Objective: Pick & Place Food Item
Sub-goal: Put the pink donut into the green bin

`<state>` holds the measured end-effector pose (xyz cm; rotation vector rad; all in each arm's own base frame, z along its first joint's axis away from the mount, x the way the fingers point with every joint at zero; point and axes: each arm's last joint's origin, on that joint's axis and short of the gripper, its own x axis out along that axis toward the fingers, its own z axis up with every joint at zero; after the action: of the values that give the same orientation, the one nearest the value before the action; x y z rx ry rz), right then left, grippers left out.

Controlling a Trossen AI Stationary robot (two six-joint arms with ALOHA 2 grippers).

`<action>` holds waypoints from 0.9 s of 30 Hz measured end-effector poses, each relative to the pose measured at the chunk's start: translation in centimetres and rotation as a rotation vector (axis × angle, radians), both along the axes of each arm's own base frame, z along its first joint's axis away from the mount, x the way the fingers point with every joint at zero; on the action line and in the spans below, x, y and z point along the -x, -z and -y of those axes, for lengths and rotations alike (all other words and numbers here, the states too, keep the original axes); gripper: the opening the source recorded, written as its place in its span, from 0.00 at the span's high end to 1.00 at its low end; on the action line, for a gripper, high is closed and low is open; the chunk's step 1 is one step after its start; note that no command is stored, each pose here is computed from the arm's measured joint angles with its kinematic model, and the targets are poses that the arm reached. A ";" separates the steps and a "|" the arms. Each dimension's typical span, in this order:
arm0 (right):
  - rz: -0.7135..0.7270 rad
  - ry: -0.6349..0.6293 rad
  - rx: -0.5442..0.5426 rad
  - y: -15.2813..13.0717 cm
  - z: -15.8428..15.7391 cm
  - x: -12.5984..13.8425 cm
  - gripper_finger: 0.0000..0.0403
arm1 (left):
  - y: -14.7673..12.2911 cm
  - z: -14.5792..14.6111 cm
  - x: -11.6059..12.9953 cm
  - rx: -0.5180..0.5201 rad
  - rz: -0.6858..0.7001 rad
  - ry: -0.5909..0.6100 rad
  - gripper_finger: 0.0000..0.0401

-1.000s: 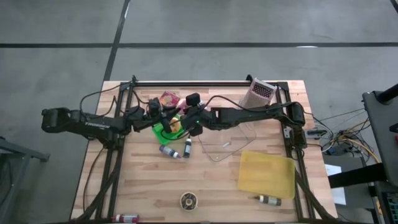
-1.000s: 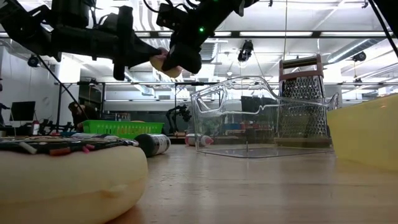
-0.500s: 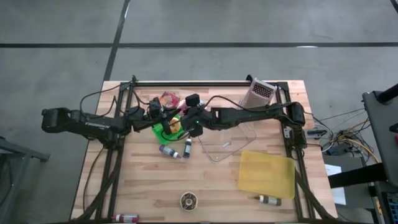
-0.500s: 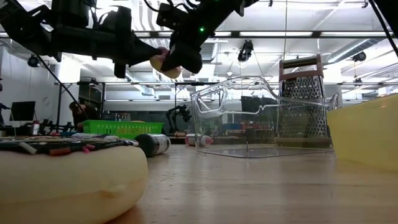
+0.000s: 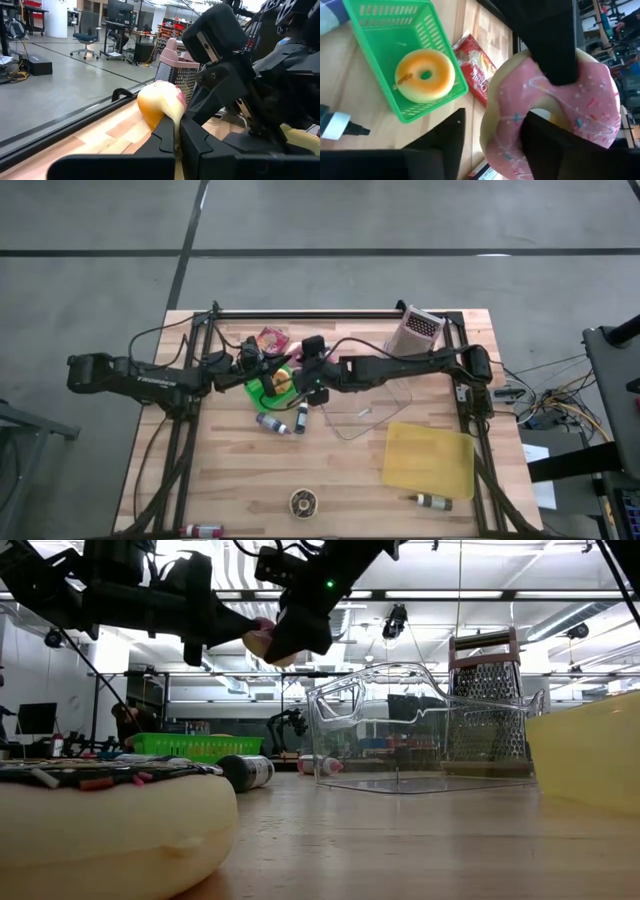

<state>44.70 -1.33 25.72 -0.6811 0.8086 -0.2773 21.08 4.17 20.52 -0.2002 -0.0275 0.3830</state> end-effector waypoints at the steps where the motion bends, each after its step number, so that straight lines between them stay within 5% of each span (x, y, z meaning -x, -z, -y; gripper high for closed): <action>1: 0.000 -0.004 0.002 -0.1 -0.1 0.0 0.53 | 0.0 0.0 0.0 -0.004 -0.004 -0.004 1.00; 15: 0.074 -0.020 -0.024 -2.3 -1.9 0.9 0.47 | 0.5 -0.2 0.1 -0.012 -0.060 -0.048 1.00; 22: 0.080 -0.010 -0.108 -3.8 -3.3 2.5 0.47 | 1.5 -0.2 0.4 0.012 -0.122 -0.062 1.00; 27: 0.098 -0.101 -0.262 -4.8 -4.4 3.9 0.47 | 2.4 -0.1 0.9 0.052 -0.166 -0.062 1.00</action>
<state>40.78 3.04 30.53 -0.4567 0.6996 -0.1092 20.14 4.25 18.13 -0.2191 0.1402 0.4611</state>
